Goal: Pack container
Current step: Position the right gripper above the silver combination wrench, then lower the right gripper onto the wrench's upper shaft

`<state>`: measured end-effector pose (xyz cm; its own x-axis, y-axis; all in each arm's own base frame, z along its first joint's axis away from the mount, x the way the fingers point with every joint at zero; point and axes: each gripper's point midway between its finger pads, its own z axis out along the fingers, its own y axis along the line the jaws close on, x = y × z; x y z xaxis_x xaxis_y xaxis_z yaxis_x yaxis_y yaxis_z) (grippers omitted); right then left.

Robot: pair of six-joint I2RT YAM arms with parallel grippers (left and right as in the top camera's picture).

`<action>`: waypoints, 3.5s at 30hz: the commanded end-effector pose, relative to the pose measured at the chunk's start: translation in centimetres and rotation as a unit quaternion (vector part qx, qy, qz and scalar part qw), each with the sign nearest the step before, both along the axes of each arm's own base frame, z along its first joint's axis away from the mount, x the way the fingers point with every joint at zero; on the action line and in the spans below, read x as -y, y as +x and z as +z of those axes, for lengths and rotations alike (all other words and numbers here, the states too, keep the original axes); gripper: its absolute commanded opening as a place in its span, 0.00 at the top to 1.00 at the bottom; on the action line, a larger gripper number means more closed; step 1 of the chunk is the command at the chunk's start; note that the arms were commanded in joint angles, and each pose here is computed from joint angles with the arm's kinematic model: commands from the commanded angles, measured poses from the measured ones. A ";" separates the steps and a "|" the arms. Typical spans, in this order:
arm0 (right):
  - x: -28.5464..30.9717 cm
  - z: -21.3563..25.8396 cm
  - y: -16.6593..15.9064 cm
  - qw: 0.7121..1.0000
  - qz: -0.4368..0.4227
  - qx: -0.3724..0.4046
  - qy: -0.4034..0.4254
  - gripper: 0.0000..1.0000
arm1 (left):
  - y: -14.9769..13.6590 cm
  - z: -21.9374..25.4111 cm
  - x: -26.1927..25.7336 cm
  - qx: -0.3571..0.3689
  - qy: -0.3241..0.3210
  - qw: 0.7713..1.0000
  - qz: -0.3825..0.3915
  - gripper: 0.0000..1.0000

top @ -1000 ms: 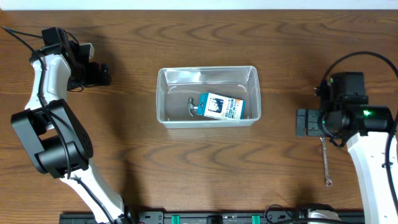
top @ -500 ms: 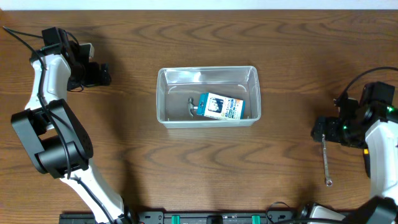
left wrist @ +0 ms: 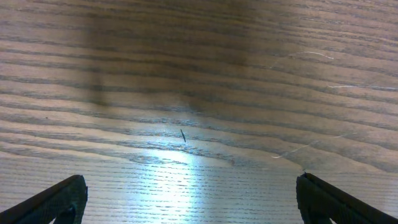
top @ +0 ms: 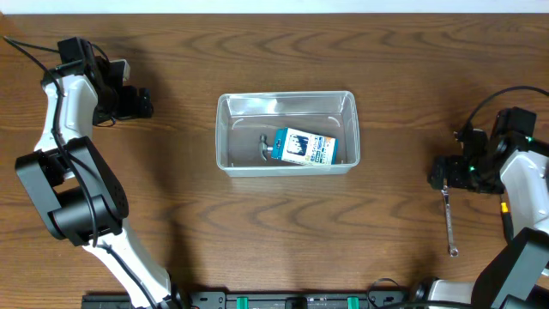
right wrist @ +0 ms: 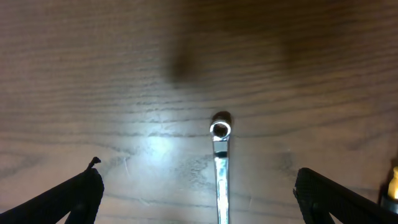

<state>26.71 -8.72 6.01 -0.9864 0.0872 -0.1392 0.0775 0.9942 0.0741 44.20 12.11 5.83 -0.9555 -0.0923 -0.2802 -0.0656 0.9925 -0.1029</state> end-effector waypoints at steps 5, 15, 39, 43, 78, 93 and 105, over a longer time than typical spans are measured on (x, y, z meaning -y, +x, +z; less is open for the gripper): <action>-3.3 0.9 -0.6 0.997 0.070 -0.003 0.021 0.01 | -0.2 -0.4 -0.1 -0.005 0.003 1.000 -0.002 0.02; -3.8 6.5 -3.0 0.995 0.069 0.049 -0.049 0.01 | -0.2 -0.4 -0.1 -0.005 0.004 1.000 -0.002 0.02; -2.3 2.8 -5.4 0.989 0.112 0.001 -0.100 0.01 | -0.2 -0.4 -0.1 -0.005 0.003 1.000 -0.002 0.02; -2.1 1.2 -5.8 0.987 0.126 -0.013 -0.097 0.01 | -0.2 -0.4 -0.1 -0.005 0.003 1.000 -0.002 0.02; 0.3 -2.3 -6.2 0.993 0.096 -0.046 -0.054 0.01 | -0.2 -0.4 -0.1 -0.005 0.004 1.000 -0.002 0.02; -0.2 -4.1 -5.7 0.993 0.099 -0.056 -0.025 0.01 | -0.2 -0.4 -0.1 -0.005 0.003 1.000 -0.002 0.02; -0.3 -5.7 -5.9 0.994 0.099 -0.048 -0.030 0.01 | -0.2 -0.4 -0.1 -0.005 0.004 1.000 -0.002 0.02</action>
<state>21.74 -8.91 1.25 -0.9919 -0.1104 -0.0623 -0.1100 0.9939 -0.0093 44.20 12.11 5.83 -0.9555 -0.0923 -0.2802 -0.0656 0.9925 -0.1029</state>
